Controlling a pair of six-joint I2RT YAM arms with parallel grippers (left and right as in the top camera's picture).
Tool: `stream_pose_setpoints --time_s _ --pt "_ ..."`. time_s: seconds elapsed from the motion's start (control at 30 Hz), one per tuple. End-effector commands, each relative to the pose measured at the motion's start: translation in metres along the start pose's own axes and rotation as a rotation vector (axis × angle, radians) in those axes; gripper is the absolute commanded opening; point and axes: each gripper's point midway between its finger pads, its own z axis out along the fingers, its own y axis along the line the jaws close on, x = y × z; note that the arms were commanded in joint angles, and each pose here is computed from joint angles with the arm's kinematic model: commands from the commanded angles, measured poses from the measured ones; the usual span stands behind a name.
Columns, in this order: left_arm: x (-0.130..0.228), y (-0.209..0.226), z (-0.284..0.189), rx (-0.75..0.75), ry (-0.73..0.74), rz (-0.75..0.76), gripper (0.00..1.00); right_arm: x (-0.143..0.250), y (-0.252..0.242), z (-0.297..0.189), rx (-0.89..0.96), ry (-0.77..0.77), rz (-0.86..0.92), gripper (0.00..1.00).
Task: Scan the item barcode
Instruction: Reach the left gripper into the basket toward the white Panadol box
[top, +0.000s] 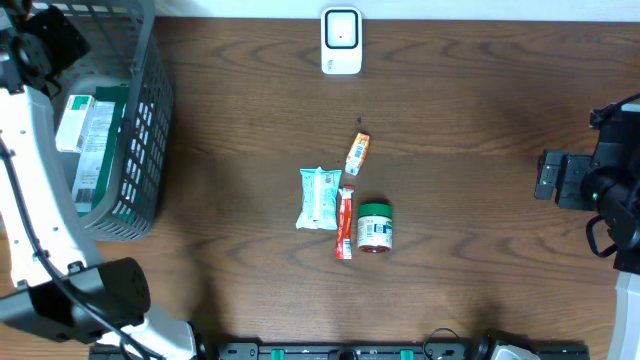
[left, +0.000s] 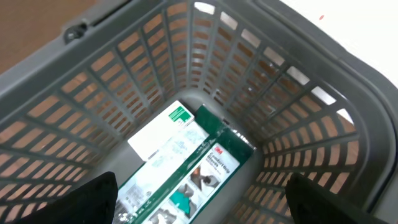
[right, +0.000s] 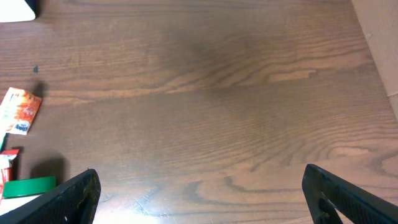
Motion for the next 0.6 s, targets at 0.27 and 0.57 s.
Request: stream_pose_setpoints --time_s 0.27,0.57 --pt "0.053 -0.003 0.122 -0.040 0.216 0.243 0.88 -0.003 -0.002 -0.003 0.005 -0.009 0.015 0.99" --pt "0.097 0.026 0.208 -0.107 0.347 0.381 0.85 -0.003 -0.002 -0.003 0.005 -0.010 0.016 0.99"
